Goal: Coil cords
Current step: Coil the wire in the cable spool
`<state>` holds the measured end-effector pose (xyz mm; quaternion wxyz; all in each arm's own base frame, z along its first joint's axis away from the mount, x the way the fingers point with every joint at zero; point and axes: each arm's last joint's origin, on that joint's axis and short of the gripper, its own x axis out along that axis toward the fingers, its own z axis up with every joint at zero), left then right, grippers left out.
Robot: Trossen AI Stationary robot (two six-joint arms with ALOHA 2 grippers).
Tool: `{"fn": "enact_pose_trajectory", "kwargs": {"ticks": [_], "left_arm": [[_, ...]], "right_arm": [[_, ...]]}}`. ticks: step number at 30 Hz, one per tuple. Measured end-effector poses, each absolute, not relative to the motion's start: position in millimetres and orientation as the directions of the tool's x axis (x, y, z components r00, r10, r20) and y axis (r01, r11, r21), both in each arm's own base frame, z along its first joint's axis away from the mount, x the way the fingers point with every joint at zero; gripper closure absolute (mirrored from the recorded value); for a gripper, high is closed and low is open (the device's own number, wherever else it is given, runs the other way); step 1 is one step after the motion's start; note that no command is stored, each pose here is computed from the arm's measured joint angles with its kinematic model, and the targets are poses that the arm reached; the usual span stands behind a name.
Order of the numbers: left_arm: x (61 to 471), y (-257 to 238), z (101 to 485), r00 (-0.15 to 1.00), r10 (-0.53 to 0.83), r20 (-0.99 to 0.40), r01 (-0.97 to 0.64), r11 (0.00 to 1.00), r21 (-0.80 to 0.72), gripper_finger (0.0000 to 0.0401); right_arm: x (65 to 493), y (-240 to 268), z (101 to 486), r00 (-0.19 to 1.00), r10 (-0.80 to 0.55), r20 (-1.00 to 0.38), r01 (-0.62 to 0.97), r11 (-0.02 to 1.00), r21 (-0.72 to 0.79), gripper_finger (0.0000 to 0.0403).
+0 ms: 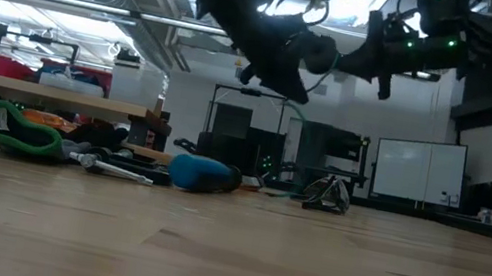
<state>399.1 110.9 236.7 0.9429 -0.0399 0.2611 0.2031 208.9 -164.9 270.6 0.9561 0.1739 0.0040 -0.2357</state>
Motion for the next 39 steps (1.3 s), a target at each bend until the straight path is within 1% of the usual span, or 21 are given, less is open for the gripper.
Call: {"fn": "enact_pose_trajectory", "kwargs": {"ticks": [7,13,17,21,27,33,37,39], "left_arm": [[397,111,233,0.756,0.365,-0.543,-0.409,0.911,0.042,0.0401],[395,116,233,0.741,0.385,-0.55,-0.419,0.905,0.069,0.0401],[393,121,232,0.732,0.393,-0.557,-0.428,0.901,0.074,0.0401],[391,127,231,0.725,0.405,-0.557,-0.442,0.894,0.075,0.0401],[391,136,235,0.744,0.425,-0.515,-0.46,0.885,0.065,0.0401],[394,142,246,0.795,0.447,-0.411,-0.473,0.88,0.044,0.0401],[395,142,247,0.804,0.445,-0.394,-0.476,0.879,0.021,0.0401],[395,142,247,0.805,0.444,-0.394,-0.485,0.875,-0.004,0.0401]], "right_arm": [[181,-167,280,0.925,-0.358,-0.127,0.379,0.854,0.355,0.0402],[159,-165,280,0.946,-0.26,-0.196,0.317,0.869,0.381,0.0402],[153,-159,273,0.944,-0.184,-0.272,0.281,0.881,0.38,0.0402],[150,-155,262,0.916,-0.144,-0.375,0.29,0.883,0.368,0.0402],[145,-151,250,0.856,-0.153,-0.494,0.356,0.868,0.347,0.0402],[149,-145,242,0.837,-0.148,-0.527,0.355,0.879,0.318,0.0402],[161,-136,239,0.812,-0.184,-0.554,0.354,0.91,0.216,0.0402],[167,-132,237,0.785,-0.235,-0.573,0.387,0.909,0.157,0.0402]]}}
